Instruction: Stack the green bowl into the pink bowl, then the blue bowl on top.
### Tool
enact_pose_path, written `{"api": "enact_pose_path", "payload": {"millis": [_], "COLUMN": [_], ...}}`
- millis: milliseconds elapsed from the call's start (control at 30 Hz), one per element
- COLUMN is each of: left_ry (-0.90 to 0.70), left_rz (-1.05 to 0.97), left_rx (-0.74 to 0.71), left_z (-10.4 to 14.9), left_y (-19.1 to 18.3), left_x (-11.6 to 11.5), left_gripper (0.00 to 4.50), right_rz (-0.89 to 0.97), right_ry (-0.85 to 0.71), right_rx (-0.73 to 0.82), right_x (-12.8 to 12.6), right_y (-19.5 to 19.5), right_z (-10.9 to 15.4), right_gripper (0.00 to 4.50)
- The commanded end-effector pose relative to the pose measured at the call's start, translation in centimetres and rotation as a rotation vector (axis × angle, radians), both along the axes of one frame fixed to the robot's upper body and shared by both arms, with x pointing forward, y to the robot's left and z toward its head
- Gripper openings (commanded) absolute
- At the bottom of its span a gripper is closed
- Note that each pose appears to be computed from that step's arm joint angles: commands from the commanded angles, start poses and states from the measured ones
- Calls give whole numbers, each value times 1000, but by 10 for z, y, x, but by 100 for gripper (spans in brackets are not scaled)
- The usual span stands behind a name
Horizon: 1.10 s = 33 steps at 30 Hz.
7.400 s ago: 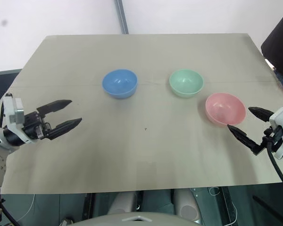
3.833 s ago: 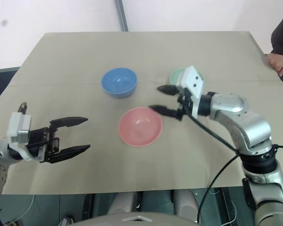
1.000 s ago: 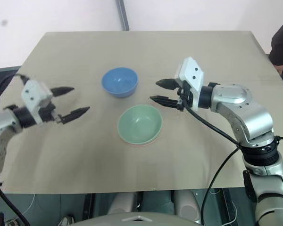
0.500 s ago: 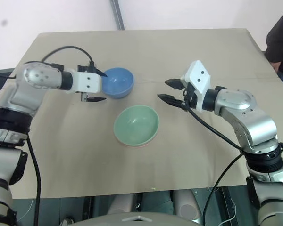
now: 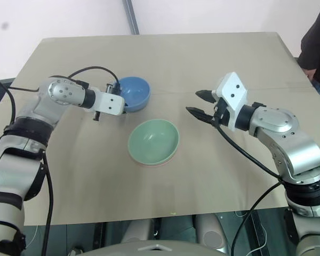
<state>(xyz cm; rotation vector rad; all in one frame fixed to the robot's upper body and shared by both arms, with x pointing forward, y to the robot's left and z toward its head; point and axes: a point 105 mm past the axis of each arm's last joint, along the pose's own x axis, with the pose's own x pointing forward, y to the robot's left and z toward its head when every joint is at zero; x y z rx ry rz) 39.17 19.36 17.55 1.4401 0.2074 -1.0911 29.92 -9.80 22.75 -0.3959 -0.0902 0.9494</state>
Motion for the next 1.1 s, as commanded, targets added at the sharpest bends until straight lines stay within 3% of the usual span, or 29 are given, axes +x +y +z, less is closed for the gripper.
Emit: {"api": "enact_pose_path", "payload": {"millis": [33, 200, 367, 467, 600, 700, 800, 967, 1100], "left_ry": [-53, -72, -134, -132, -93, -37, -3, 9, 5], "left_rz": [-61, -73, -131, -336, -588, -664, -720, -774, -782], "left_rx": [-56, -73, -167, -229, -244, -236, -222, -172, -132], "left_z": [16, 19, 50, 64, 65, 62, 60, 61, 59], "left_y": [-3, -2, -10, -26, -35, -39, -46, -54, -54], "left_x": [-9, -15, -29, -56, -95, -108, -117, -119, -113], "left_gripper": [48, 48, 48, 48, 48, 48, 48, 48, 48], "right_rz": [-3, 4, 4, -12, -50, -80, -66, 58, 71], "right_ry": [-68, -76, -87, -93, -89, -81, -67, 50, 73], "right_rx": [5, 6, 13, 21, 16, 4, 10, -69, -101], "right_x": [-2, 2, 5, 6, 5, 2, -9, -61, -89], "right_y": [-3, -2, -5, -10, -22, -33, -38, -49, -62], "right_z": [14, 15, 18, 22, 22, 19, 18, -1, 0], "right_gripper": [267, 267, 267, 267, 267, 267, 267, 267, 267]}}
